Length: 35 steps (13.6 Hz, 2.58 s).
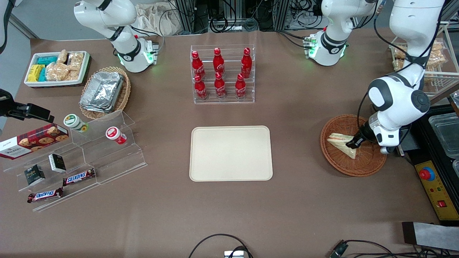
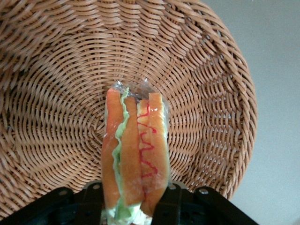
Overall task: Place sandwich from basket to tray
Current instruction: 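Lift the sandwich up out of the basket with the left gripper, then carry the held sandwich over the cream tray with the left gripper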
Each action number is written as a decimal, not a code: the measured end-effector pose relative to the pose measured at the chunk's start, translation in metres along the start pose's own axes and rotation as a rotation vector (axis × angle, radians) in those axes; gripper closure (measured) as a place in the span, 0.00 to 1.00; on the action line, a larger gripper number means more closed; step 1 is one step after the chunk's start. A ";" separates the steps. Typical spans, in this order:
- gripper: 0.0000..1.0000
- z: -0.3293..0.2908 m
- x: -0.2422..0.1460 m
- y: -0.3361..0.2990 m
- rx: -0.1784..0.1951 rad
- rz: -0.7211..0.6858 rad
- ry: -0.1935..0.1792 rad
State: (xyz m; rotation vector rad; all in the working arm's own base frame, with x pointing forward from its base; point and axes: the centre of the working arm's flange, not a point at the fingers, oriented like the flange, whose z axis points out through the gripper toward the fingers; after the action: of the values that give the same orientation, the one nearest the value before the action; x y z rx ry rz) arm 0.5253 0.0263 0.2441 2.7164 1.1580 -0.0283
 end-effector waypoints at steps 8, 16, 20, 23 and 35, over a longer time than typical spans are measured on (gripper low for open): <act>0.67 -0.067 0.006 0.002 -0.025 0.224 -0.019; 0.66 -0.107 -0.018 0.025 0.108 0.603 -0.002; 0.65 -0.113 -0.054 0.052 0.157 0.738 -0.015; 0.65 -0.117 -0.095 0.078 0.169 0.822 -0.028; 0.66 -0.083 -0.253 0.167 0.125 0.910 0.007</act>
State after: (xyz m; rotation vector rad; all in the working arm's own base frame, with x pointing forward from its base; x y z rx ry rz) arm 0.4651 -0.2523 0.3757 3.0728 -0.1622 0.0377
